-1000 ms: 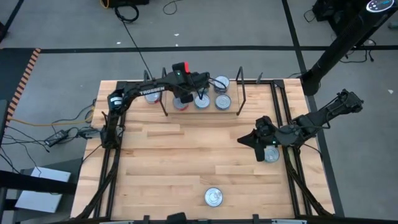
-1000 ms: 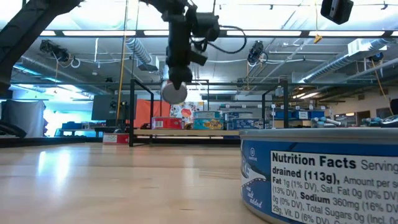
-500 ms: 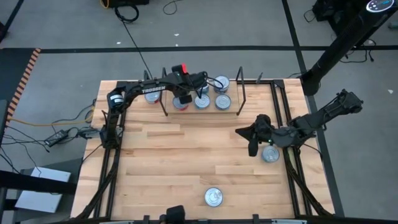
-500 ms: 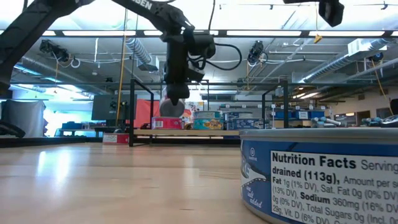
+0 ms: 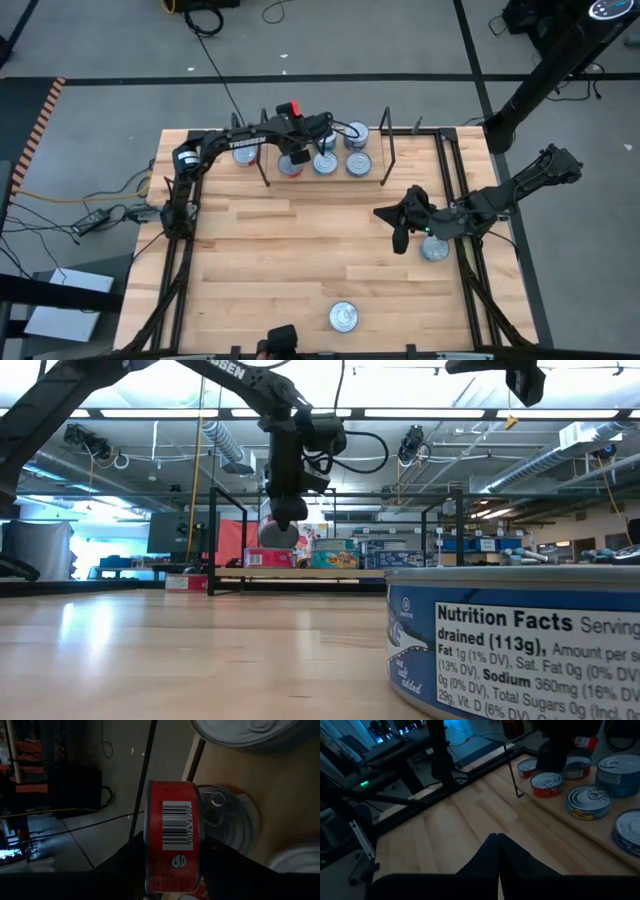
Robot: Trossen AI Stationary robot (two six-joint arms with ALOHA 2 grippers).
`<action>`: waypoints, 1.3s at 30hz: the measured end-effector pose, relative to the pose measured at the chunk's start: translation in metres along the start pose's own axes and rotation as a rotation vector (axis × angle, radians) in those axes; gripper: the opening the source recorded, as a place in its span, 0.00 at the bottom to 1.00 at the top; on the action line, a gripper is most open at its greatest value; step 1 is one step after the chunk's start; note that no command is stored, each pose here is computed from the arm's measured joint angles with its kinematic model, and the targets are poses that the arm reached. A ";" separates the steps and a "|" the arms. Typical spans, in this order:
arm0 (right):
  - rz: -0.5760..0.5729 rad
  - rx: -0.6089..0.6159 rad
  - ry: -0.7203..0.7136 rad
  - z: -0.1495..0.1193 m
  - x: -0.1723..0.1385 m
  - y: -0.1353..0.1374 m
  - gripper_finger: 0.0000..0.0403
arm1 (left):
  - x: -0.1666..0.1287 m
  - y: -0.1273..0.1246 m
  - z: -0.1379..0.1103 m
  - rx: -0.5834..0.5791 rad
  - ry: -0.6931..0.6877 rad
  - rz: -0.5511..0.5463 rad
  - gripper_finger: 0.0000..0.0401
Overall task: Stack canned seafood by type on shelf
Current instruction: Stack the red tuna can on top of the other red tuna can on the shelf
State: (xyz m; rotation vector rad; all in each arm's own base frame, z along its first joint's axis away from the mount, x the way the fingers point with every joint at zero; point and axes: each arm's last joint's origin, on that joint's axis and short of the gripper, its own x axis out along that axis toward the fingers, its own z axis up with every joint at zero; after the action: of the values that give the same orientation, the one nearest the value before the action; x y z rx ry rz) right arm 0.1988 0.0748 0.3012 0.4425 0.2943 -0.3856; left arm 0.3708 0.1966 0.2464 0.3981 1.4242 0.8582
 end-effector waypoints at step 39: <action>0.016 0.000 -0.019 0.002 0.000 0.002 0.02 | 0.009 -0.009 -0.006 0.079 0.049 -0.155 0.48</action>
State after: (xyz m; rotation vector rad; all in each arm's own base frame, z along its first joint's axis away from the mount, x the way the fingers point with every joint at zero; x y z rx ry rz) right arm 0.1999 0.0753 0.3039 0.4413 0.2720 -0.3736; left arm 0.3671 0.1956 0.2335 0.3235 1.5167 0.6917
